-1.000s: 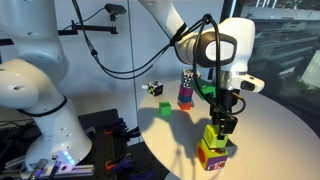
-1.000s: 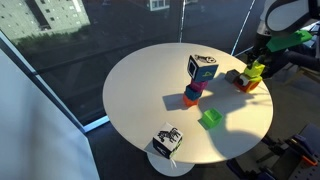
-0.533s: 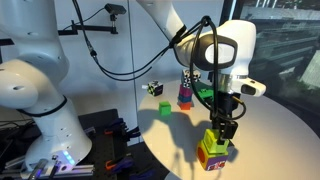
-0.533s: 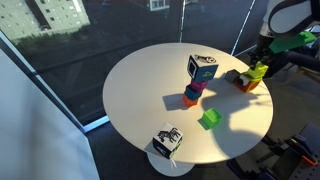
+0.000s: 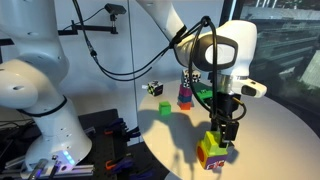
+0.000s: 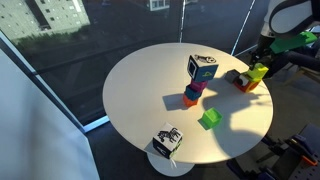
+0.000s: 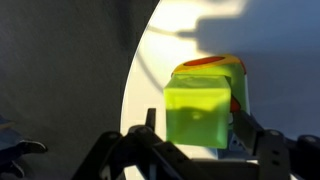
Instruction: Put the yellow cube on the orange and white toy
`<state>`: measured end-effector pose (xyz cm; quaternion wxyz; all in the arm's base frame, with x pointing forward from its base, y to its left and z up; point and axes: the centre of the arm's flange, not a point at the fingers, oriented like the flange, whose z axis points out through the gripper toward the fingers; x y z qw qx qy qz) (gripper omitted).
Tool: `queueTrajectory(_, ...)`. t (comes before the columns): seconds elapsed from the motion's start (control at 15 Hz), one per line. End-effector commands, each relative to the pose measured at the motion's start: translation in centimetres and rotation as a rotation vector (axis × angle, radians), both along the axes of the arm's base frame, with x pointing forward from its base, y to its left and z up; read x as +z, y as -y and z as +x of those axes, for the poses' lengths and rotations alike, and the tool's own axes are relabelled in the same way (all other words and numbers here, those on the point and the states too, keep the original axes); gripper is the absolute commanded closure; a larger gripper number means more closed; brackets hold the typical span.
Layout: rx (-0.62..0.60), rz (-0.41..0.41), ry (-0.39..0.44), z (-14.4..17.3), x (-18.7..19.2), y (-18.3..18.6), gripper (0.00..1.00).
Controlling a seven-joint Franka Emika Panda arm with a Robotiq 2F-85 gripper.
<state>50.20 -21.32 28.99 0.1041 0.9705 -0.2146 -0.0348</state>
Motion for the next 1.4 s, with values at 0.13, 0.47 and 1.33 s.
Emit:
queueTrajectory(0.13,-0.009,-0.014,0.015,-0.8,0.7,0.0,0.00)
queueTrajectory(0.47,-0.008,-0.008,0.035,-0.8,1.9,-0.2,0.00)
queueTrajectory(1.33,0.088,0.085,0.139,-0.8,8.3,-3.0,0.00)
